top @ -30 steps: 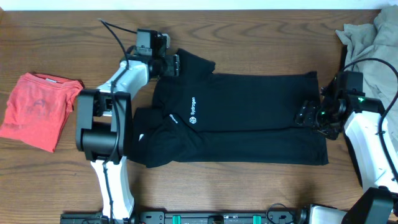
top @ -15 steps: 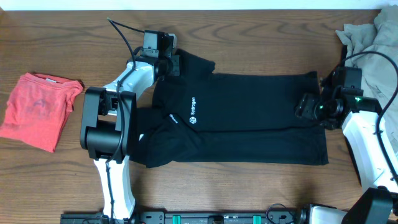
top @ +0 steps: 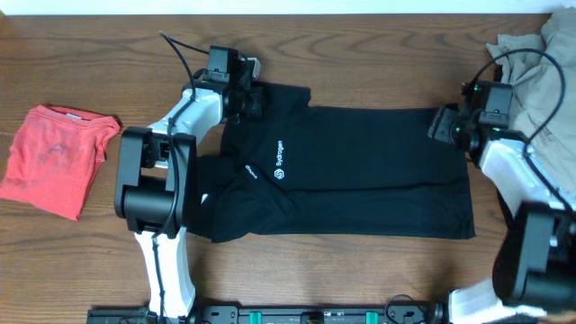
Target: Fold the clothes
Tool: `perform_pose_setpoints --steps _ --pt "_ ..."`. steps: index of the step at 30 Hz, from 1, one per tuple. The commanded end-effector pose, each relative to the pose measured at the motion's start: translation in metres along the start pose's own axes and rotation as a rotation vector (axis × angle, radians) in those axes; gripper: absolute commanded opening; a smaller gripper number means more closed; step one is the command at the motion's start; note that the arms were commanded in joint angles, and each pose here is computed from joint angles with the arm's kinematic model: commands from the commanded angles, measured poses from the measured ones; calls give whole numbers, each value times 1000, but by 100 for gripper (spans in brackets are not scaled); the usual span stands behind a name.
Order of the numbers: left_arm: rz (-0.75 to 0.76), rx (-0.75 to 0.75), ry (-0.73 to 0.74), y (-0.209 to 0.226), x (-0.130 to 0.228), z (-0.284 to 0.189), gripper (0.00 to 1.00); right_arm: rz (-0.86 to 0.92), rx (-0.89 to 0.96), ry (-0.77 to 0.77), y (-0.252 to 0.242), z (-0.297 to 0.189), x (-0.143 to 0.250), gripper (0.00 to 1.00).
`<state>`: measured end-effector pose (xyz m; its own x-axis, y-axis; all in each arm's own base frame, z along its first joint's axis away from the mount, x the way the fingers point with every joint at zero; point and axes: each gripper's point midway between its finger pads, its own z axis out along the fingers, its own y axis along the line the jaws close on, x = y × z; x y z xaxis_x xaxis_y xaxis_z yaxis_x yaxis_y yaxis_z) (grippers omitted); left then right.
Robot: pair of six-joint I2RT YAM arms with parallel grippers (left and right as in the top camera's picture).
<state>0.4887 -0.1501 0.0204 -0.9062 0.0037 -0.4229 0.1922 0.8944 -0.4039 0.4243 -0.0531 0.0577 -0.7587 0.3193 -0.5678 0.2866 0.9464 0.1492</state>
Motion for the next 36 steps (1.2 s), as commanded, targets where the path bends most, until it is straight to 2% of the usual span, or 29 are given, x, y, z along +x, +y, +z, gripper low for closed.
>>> perform_pose_setpoints --steps 1,8,20,36 --pt "41 61 -81 -26 -29 -36 9 -38 100 -35 -17 19 -5 67" --pt "28 48 -53 -26 -22 -43 9 -25 141 -109 -29 44 -17 68" --pt "-16 27 50 -21 4 -43 9 -10 78 -111 -22 79 -6 68" --pt "-32 22 88 -20 14 -43 9 45 50 -222 -16 81 -29 64"
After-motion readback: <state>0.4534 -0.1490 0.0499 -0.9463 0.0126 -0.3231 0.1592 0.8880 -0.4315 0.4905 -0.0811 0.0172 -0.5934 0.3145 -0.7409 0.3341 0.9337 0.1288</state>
